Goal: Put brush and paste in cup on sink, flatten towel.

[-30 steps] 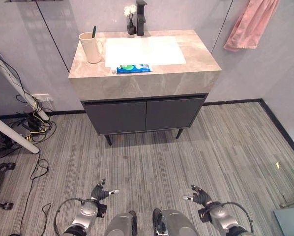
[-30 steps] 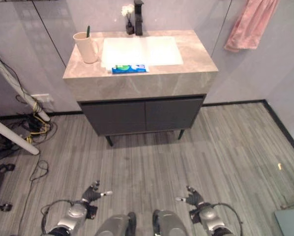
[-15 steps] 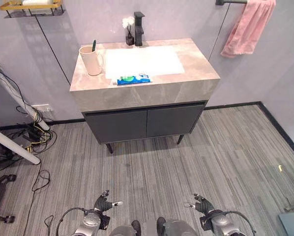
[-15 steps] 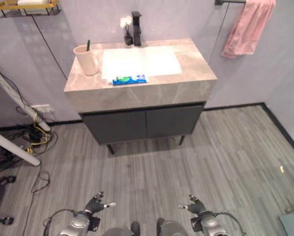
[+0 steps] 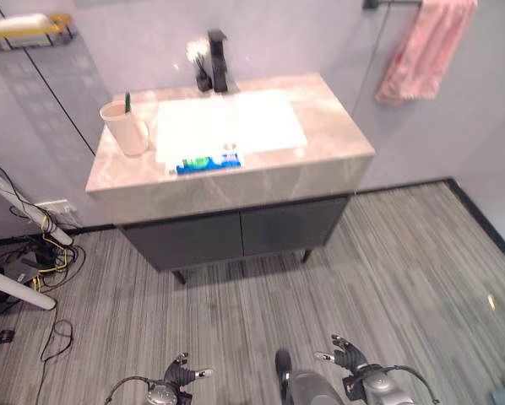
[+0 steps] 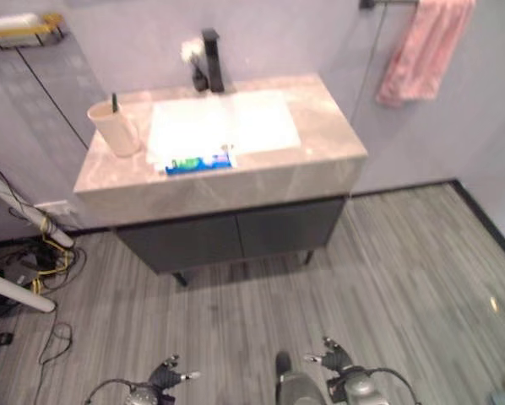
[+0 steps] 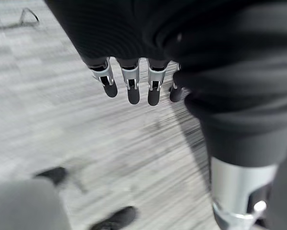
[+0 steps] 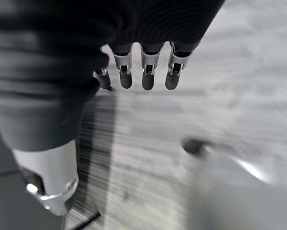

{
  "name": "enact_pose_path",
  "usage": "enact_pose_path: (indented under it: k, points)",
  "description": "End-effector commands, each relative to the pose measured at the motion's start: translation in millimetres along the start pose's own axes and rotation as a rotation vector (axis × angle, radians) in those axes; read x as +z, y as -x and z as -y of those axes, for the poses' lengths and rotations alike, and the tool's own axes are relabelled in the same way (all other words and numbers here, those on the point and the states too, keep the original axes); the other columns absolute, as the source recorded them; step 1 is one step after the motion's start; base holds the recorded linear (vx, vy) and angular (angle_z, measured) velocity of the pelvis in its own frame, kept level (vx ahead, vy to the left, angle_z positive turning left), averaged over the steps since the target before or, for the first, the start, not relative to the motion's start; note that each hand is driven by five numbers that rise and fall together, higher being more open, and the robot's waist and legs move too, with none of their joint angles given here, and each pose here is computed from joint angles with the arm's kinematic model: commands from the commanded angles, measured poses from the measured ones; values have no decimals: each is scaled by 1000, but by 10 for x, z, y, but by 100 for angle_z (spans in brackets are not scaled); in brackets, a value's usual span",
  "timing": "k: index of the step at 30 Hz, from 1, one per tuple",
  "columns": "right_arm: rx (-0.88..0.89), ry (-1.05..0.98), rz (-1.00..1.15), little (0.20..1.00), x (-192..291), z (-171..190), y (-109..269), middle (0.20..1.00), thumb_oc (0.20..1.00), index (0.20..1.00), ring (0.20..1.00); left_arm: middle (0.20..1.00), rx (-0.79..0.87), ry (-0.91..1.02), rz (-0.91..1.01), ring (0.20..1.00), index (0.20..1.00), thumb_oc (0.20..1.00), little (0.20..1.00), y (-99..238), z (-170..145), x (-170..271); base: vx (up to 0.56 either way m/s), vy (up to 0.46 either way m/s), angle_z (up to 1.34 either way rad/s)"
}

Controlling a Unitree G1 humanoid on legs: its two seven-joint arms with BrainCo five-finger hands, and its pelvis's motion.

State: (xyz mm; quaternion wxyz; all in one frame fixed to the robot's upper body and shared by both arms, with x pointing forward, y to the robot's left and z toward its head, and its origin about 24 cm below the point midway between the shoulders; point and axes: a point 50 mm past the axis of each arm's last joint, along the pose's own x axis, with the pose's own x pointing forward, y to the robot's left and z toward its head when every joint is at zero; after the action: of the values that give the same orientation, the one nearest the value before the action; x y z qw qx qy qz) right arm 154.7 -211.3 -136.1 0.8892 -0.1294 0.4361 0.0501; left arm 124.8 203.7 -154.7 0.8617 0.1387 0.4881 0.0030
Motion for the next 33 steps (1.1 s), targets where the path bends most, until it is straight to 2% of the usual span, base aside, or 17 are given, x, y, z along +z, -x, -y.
enact_pose_path:
  k: [1, 3, 8, 11, 14, 18, 22, 25, 33]
  points:
    - [-21, 61, 143, 1000, 373, 153, -40, 1000, 1000, 1000, 1000, 1000, 29, 31, 138, 1000, 1000, 1000, 1000, -67, -131, 410, 416, -275, 17]
    - [-58, 56, 121, 1000, 303, 243, -17, 1000, 1000, 1000, 1000, 1000, 30, 25, 183, 1000, 1000, 1000, 1000, -90, -152, 597, 329, -200, 31]
    - [-70, 66, 97, 1000, 234, 238, -11, 1000, 1000, 1000, 1000, 1000, 32, 13, 197, 1000, 1000, 1000, 1000, -87, -135, 616, 272, 34, 68]
    - [-51, 169, 77, 1000, 191, 197, -14, 1000, 1000, 1000, 1000, 1000, 40, 26, 176, 1000, 1000, 1000, 1000, -76, -134, 523, 516, 233, -58]
    - [-30, 169, 59, 1000, 154, 158, -17, 1000, 1000, 1000, 1000, 1000, 41, 21, 157, 1000, 1000, 1000, 1000, -65, -141, 441, 495, 339, -92]
    - [-8, 148, 69, 1000, 181, 64, -32, 1000, 1000, 1000, 1000, 1000, 38, -32, 225, 1000, 1000, 1000, 1000, -54, -196, 575, 363, 360, -86]
    - [45, 278, 218, 1000, 527, -27, -29, 1000, 1000, 1000, 1000, 1000, 52, -67, 308, 1000, 1000, 1000, 1000, 10, -353, 679, 168, 260, -23]
    - [48, 306, 254, 1000, 604, -13, -13, 1000, 1000, 1000, 1000, 1000, 43, -110, 280, 1000, 1000, 1000, 1000, 10, -364, 594, 229, 168, -17]
    - [65, 427, 294, 1000, 738, 31, -3, 1000, 1000, 1000, 1000, 1000, 22, -139, 271, 1000, 1000, 1000, 1000, -2, -275, 582, 134, -176, 27]
